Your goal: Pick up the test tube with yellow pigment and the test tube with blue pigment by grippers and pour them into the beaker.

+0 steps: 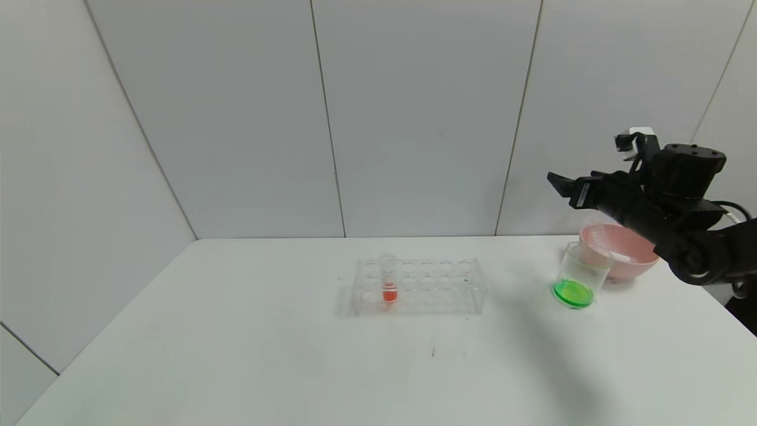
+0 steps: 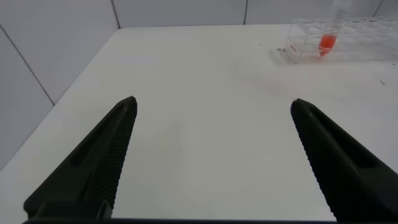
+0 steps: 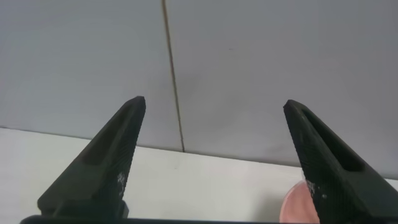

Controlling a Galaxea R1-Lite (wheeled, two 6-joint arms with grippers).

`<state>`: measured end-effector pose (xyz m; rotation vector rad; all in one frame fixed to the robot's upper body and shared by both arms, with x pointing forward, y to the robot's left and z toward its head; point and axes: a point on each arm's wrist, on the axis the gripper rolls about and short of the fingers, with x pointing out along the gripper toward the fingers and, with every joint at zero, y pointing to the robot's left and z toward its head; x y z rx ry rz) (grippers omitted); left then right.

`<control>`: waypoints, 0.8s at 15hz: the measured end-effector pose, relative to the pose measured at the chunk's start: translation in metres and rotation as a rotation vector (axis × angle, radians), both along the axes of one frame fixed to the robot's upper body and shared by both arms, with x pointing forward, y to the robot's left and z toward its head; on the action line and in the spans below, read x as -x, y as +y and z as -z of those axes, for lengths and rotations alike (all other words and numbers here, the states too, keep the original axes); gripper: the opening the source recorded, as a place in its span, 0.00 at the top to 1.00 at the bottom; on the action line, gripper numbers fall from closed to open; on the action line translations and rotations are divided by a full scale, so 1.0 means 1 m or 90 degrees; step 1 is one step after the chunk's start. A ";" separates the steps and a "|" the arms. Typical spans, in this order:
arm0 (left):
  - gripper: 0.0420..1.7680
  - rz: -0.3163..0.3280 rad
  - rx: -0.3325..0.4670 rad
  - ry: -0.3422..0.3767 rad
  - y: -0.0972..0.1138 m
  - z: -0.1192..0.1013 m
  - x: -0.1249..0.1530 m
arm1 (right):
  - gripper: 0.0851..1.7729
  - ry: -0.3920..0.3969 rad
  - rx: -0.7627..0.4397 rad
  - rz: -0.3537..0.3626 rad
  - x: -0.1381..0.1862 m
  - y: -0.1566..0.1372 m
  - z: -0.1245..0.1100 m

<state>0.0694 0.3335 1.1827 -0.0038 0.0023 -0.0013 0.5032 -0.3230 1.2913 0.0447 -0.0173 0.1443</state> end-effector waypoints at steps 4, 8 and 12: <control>0.00 0.000 0.000 0.000 0.000 0.000 0.000 | 0.08 -0.055 -0.002 -0.016 0.072 0.005 -0.035; 0.00 0.000 0.000 0.000 0.000 0.000 0.000 | 0.06 -0.133 -0.004 -0.019 0.158 0.003 -0.065; 0.00 0.000 0.000 0.000 0.000 0.000 0.000 | 0.05 -0.212 0.011 -0.015 0.252 -0.002 -0.080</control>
